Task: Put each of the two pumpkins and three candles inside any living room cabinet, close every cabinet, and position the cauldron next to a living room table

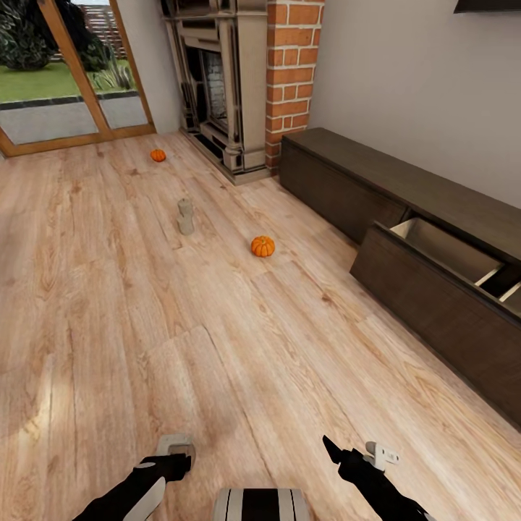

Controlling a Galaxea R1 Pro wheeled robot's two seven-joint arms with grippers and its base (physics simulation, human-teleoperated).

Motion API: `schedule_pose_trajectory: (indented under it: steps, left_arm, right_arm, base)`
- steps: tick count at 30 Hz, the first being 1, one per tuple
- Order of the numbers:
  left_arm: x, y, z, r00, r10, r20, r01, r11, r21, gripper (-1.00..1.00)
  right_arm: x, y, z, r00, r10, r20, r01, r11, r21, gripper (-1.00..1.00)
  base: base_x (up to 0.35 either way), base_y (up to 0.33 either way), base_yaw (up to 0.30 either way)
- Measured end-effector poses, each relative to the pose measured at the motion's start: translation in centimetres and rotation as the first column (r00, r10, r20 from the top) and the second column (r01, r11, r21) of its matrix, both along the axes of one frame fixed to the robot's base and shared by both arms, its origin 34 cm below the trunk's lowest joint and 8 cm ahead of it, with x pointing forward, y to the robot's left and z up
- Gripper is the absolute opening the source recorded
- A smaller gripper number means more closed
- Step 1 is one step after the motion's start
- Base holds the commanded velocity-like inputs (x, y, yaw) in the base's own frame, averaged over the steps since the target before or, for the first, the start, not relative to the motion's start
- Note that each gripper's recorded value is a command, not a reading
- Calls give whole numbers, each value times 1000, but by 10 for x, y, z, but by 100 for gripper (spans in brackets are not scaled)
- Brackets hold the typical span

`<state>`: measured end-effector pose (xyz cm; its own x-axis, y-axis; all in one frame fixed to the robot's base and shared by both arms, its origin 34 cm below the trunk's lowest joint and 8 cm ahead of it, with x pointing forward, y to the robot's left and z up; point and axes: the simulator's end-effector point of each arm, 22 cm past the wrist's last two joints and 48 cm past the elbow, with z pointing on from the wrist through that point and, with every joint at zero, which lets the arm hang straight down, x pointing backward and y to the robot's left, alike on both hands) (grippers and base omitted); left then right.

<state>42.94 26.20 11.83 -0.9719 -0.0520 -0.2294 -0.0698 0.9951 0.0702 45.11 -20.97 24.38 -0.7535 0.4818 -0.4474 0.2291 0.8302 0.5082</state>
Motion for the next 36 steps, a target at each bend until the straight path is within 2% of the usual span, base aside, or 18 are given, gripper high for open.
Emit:
schedule_pose_trajectory:
  steps: [23,24,36]
  left_arm:
    - [0,0,0,1000,2,0,-2,1000,0,100]
    - [0,0,0,1000,2,0,-2,1000,0,-100]
    - [0,0,0,1000,3,1,-3,1000,-2,-100]
  right_arm:
    - [-2,1,-1,1000,1,-5,-1,1000,1,100]
    - [-2,1,-1,1000,1,-5,-1,1000,1,100]
    - [-2,1,-1,1000,1,-5,-1,1000,1,100]
  base:
    - [43,18,0]
    - [0,0,0]
    - [0,0,0]
